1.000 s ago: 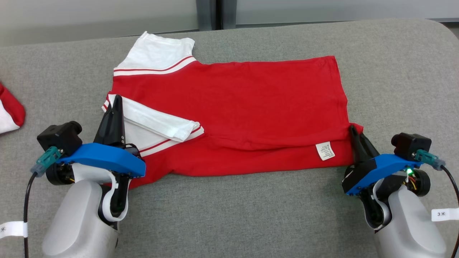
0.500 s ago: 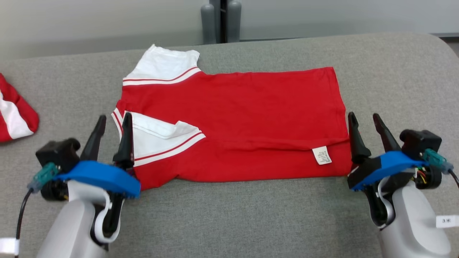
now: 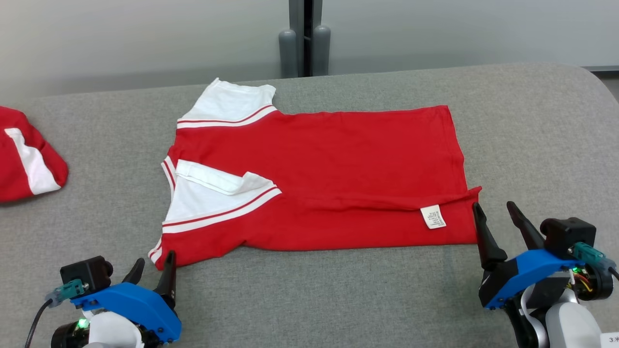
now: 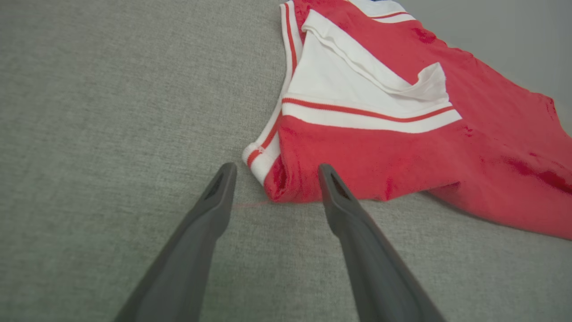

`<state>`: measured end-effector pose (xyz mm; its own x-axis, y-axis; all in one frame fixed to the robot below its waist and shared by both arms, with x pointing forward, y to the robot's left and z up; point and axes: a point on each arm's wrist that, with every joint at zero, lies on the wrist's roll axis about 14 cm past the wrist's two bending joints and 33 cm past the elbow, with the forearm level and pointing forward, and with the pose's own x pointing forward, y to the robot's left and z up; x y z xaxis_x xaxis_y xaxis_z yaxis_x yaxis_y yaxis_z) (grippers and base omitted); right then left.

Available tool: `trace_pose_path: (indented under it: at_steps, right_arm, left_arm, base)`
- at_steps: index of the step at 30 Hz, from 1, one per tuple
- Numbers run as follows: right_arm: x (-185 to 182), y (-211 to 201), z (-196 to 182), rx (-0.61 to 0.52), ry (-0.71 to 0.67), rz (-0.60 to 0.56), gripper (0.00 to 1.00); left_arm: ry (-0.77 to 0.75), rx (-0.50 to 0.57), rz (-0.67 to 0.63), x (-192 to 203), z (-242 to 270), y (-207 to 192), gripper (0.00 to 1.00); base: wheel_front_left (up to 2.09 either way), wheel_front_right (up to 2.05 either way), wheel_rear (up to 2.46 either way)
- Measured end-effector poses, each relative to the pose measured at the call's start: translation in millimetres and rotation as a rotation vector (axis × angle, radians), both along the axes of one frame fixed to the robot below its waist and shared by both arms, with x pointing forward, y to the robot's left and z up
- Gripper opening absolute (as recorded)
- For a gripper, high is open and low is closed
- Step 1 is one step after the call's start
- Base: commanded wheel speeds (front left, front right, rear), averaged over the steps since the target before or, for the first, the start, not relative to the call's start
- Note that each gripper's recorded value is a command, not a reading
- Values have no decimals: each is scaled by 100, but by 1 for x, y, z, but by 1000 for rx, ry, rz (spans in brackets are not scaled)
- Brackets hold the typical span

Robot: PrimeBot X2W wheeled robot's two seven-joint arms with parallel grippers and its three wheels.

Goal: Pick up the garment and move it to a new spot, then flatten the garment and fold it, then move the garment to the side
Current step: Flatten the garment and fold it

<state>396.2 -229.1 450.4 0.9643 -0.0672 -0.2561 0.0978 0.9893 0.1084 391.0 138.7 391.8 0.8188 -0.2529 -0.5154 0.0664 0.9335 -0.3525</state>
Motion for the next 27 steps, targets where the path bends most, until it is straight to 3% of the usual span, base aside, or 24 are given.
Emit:
trace_pose_path:
  at_steps: [4, 9, 10, 11, 12, 13, 21, 22, 23, 26, 27]
  right_arm:
    - [-4, -2, -5, -2, 37, -3, 100]
    - [-8, -10, -18, 6, 88, -27, 100]
    - [-9, -12, -22, 12, 103, -35, 100]
    - [-10, -13, -27, 17, 117, -41, 100]
    - [-11, -14, -31, 20, 132, -45, 100]
    - [-12, -15, -35, 23, 145, -49, 100]
    - [-3, -10, -67, 52, 257, -40, 100]
    - [-3, -7, -71, 51, 274, -31, 95]
    - [-2, -3, -75, 57, 292, -22, 63]
    - [1, 5, -78, 75, 303, -2, 4]
    - [2, 7, -78, 86, 303, 1, 0]
  left_arm:
    - [96, 7, 26, -4, -22, 2, 100]
    - [109, -34, 43, 7, -28, -4, 100]
    - [101, -43, 42, 10, -28, -6, 89]
    - [96, -57, 44, 12, -27, -8, 47]
    - [93, -70, 43, 14, -27, -10, 14]
    - [88, -74, 41, 15, -27, -11, 0]
    - [29, -81, 55, 23, -18, -6, 0]
    - [24, -81, 58, 23, -17, -5, 0]
    - [17, -82, 62, 23, -15, -4, 0]
    - [-10, -90, 72, 23, -8, -3, 0]
    - [-22, -94, 73, 24, -5, -3, 0]
  base:
    - [0, 0, 0]
    - [0, 0, 0]
    - [0, 0, 0]
    - [0, 0, 0]
    - [0, 0, 0]
    - [0, 0, 0]
    - [0, 0, 0]
    - [0, 0, 0]
    - [0, 0, 0]
    - [0, 0, 0]
    - [0, 0, 0]
